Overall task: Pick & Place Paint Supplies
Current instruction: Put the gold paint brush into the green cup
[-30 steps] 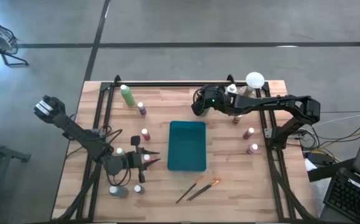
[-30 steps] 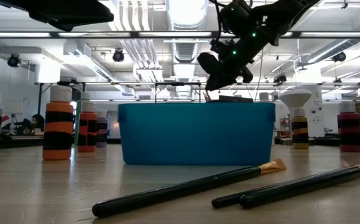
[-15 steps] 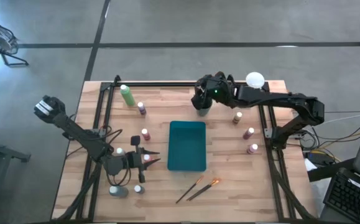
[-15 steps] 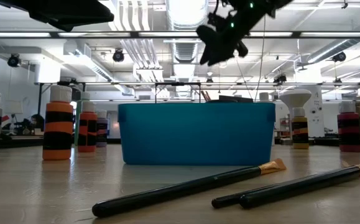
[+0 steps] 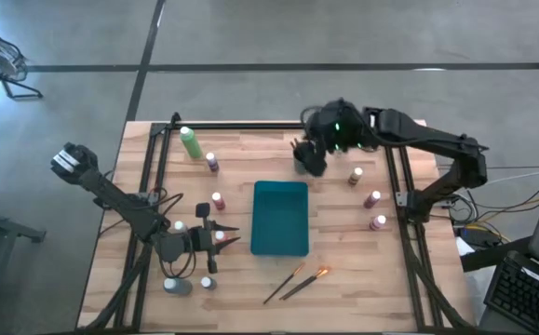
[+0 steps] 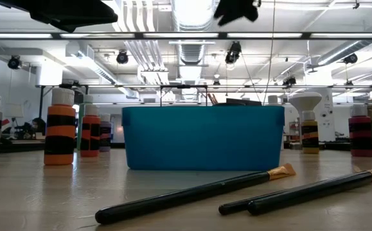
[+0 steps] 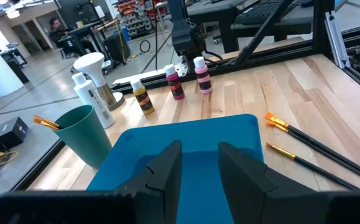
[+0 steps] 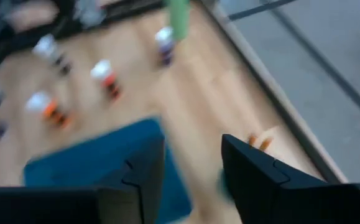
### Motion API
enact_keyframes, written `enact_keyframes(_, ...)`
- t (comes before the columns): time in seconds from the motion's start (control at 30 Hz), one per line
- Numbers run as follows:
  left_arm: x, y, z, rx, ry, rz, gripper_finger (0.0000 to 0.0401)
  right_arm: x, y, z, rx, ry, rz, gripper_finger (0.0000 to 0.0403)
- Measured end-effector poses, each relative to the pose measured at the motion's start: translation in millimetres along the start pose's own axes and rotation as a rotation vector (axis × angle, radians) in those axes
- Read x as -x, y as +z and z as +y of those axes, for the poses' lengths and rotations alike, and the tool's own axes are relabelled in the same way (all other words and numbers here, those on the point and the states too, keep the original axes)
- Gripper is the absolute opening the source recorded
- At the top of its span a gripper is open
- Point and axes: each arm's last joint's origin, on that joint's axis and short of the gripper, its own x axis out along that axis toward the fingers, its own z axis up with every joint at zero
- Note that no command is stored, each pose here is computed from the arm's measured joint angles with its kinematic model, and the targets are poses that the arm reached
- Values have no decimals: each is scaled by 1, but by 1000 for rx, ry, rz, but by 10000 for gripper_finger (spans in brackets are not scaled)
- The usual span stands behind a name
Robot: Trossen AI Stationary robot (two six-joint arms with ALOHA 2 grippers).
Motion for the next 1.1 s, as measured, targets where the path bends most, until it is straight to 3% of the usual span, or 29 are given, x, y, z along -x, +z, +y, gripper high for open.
enact_keyframes(0.27, 0, 0, 0, 15, 0, 0, 110, 38, -42, 82, 214, 60, 174, 95)
enact_keyframes(0.63, 0, 0, 0, 59, -11, 0, 110, 63, -127, 154, 236, 147, 370, 53)
enact_keyframes(0.83, 0, 0, 0, 60, -11, 0, 110, 50, -183, 186, 369, 141, 454, 49)
enact_keyframes(1.1, 0, 0, 0, 60, -12, 0, 110, -4, -244, 212, 490, 66, 623, 84)
